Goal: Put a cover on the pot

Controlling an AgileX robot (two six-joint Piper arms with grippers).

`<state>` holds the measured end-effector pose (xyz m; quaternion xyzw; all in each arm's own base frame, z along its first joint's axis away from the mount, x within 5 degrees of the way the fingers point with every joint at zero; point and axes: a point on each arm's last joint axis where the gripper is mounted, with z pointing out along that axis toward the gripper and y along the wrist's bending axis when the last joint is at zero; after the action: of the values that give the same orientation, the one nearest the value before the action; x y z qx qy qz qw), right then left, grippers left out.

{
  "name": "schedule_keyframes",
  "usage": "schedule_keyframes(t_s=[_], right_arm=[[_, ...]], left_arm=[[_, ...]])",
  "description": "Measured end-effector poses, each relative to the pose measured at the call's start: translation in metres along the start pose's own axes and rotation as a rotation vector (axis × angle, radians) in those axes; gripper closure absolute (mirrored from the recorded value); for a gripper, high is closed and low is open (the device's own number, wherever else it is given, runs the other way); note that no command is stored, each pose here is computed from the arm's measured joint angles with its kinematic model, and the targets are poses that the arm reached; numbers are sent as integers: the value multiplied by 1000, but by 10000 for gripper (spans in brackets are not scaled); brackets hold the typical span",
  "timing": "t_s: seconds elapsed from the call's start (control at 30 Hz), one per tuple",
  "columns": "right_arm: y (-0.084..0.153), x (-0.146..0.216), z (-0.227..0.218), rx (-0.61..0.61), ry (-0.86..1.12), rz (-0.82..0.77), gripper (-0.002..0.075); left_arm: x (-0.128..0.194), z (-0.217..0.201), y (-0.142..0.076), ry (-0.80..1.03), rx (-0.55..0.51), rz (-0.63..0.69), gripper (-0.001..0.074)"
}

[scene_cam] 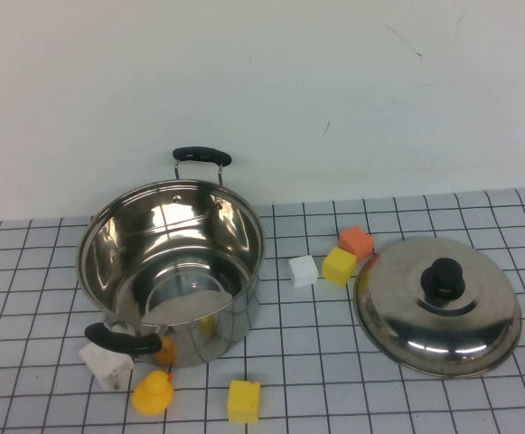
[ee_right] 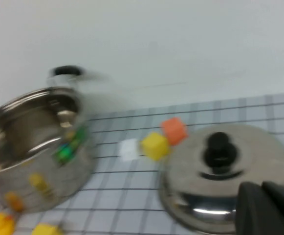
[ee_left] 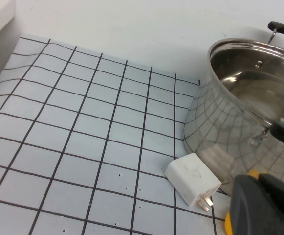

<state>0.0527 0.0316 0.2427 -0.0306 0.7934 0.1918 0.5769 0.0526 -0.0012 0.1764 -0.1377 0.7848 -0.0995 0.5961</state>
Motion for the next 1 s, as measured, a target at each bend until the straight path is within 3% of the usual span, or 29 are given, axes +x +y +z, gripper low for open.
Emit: schedule_keyframes(t_s=[0.13, 0.3, 0.43, 0.63, 0.77, 1.0], right_arm=[[-15, -13, 8, 152, -10, 66, 728], [-24, -26, 18, 212, -87, 34, 699], [-25, -41, 31, 193, -196, -40, 577], [-23, -59, 65, 146, -339, -233, 270], [-23, -62, 92, 85, -407, -272, 210], [-36, -33, 149, 37, -330, -257, 199]], left_arm=[[0, 0, 0, 0, 0, 0, 738], [0, 0, 0, 0, 0, 0, 738], [0, 0, 0, 0, 0, 0, 738], [0, 0, 0, 0, 0, -4, 738], [0, 0, 0, 0, 0, -4, 738], [0, 0, 0, 0, 0, -4, 738]])
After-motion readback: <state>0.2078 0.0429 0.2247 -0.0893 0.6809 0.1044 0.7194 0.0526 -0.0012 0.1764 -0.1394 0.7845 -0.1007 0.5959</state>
